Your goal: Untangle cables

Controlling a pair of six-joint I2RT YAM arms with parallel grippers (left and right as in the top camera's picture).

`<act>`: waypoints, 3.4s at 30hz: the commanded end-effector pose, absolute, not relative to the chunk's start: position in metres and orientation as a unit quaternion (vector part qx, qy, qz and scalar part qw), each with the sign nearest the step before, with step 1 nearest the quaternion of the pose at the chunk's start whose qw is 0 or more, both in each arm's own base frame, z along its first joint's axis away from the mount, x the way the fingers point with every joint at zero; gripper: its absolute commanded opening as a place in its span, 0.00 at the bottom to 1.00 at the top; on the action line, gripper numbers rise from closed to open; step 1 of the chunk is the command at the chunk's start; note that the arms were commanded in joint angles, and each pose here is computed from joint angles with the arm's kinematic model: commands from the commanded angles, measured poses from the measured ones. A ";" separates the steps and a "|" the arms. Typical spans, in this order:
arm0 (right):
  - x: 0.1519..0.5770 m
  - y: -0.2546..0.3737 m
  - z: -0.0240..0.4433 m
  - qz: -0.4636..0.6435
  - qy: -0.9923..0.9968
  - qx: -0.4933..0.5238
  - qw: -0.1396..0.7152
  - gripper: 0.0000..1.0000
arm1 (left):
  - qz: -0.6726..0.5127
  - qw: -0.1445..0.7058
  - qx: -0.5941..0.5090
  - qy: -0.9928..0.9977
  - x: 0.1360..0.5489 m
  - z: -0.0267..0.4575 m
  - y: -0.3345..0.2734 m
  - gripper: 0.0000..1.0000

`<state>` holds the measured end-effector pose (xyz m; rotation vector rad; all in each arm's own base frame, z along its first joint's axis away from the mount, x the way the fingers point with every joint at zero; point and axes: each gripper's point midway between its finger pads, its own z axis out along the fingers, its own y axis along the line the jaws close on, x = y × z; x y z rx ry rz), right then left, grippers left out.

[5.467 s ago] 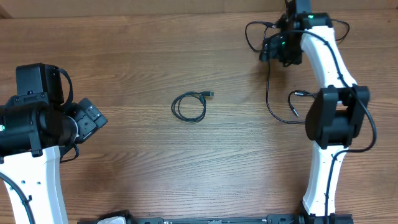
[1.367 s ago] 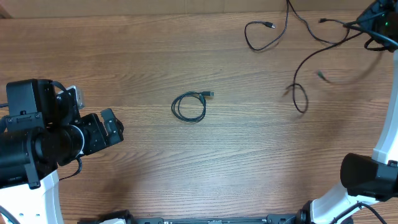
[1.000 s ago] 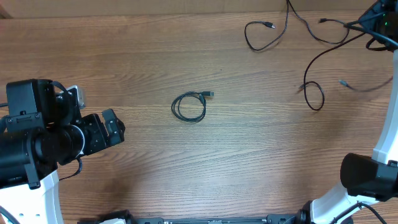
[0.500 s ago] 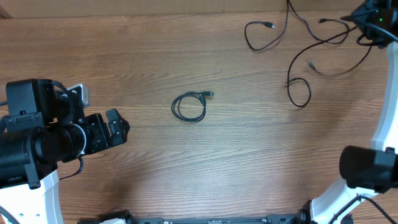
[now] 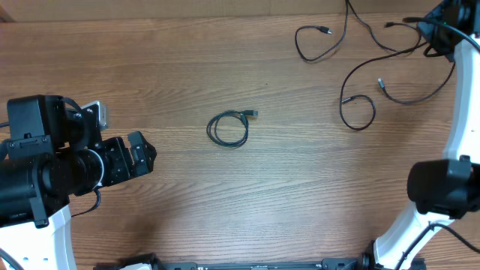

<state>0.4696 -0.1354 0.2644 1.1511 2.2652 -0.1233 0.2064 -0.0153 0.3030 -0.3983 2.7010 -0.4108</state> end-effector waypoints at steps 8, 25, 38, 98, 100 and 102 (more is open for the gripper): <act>0.469 -0.146 0.175 -0.096 0.871 0.441 0.194 0.10 | -0.152 0.194 -0.132 0.960 0.206 0.306 -0.017 1.00; 0.439 -0.137 0.096 -0.109 0.888 0.433 0.105 0.59 | -0.152 0.191 -0.132 0.961 0.205 0.306 -0.018 1.00; 0.442 -0.133 0.144 -0.088 0.898 0.416 0.113 1.00 | -0.152 0.194 -0.132 0.960 0.206 0.306 -0.017 0.99; 0.309 0.038 0.042 0.008 0.973 0.107 -0.205 0.61 | -0.151 0.212 -0.129 0.957 0.214 0.310 -0.016 0.99; 0.308 0.037 0.040 0.007 0.973 0.107 -0.204 0.61 | -0.151 0.212 -0.128 0.957 0.214 0.310 -0.016 1.00; 0.309 0.033 0.038 -0.005 0.974 0.105 -0.199 0.65 | -0.151 0.212 -0.128 0.957 0.214 0.310 -0.016 1.00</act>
